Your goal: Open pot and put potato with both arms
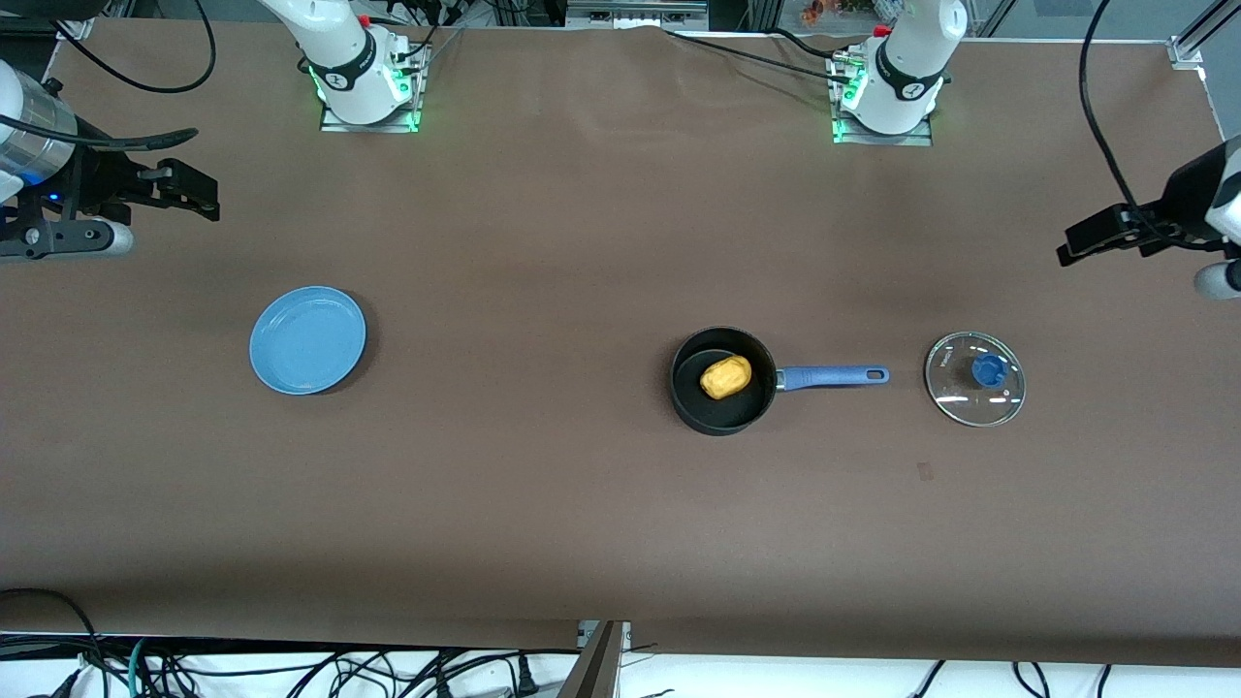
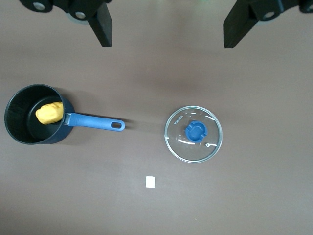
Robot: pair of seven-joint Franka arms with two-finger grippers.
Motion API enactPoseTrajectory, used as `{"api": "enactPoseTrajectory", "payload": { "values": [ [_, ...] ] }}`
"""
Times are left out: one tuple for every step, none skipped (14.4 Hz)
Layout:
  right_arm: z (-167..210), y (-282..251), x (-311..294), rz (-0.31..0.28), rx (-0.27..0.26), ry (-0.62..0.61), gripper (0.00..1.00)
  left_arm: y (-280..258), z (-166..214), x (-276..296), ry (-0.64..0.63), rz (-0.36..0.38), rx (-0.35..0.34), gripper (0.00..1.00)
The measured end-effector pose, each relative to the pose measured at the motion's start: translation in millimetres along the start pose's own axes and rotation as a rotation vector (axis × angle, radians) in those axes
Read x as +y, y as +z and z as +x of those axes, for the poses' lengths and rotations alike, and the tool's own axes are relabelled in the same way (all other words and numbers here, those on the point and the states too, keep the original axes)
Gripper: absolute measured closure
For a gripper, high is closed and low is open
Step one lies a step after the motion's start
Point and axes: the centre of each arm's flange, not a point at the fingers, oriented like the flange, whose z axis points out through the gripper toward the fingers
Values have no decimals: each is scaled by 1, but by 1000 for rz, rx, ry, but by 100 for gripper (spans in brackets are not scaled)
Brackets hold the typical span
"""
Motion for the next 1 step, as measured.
{"api": "enactPoseTrajectory", "payload": {
  "values": [
    [0, 0, 1, 0, 0, 0, 0, 1, 0, 5, -1, 1, -1, 0]
  ]
}}
